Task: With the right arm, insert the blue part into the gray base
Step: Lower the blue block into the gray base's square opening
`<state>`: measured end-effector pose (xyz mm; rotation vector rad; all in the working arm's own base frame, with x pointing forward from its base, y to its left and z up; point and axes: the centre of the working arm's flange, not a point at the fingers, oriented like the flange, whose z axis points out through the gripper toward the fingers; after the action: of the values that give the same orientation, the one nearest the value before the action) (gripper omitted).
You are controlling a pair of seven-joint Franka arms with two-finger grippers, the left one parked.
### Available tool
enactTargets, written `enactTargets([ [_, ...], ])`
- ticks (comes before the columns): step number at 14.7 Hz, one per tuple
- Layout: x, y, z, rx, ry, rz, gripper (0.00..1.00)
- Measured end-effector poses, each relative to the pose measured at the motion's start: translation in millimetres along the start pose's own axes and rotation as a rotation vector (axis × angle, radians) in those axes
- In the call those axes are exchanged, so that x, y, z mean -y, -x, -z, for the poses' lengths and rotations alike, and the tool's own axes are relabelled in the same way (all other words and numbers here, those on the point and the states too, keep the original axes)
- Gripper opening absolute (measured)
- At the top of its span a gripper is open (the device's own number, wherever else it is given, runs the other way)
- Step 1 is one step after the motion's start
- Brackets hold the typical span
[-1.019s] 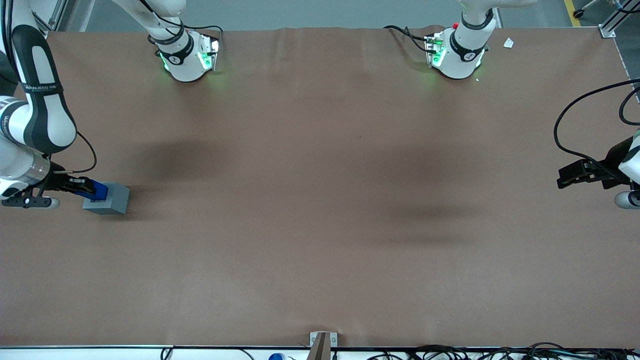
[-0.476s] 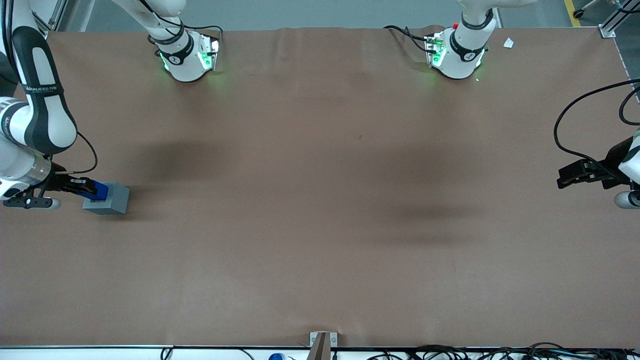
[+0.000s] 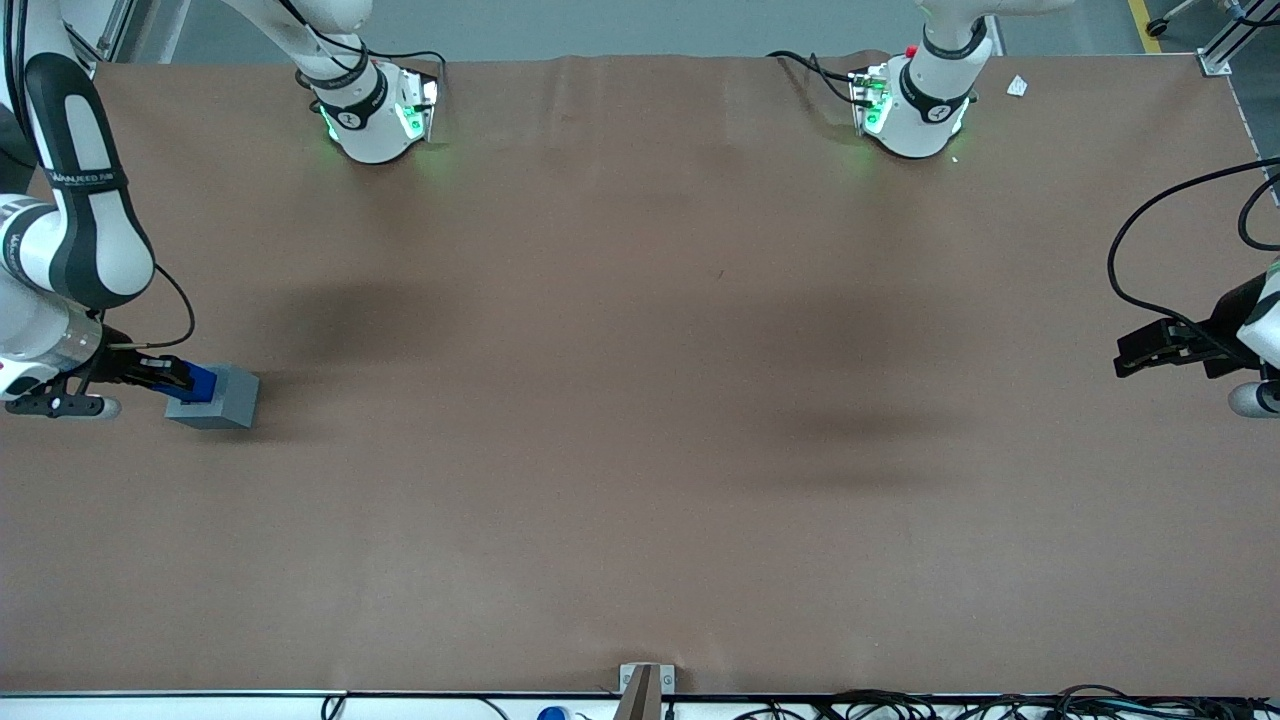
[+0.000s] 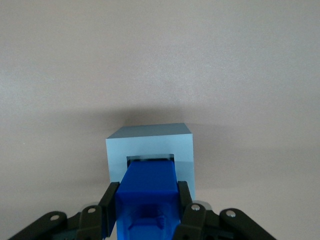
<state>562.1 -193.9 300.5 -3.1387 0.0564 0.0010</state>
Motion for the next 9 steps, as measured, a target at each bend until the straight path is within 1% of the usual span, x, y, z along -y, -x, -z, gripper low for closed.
enactTargets([
  [3,0.0,0.0,0.0,0.0,0.0,0.0,0.51],
  [6,-0.1,-1.2,-0.1,-0.01,0.002,0.0,0.51],
  [9,-0.2,-1.6,-7.8,-0.006,0.001,0.0,0.51],
])
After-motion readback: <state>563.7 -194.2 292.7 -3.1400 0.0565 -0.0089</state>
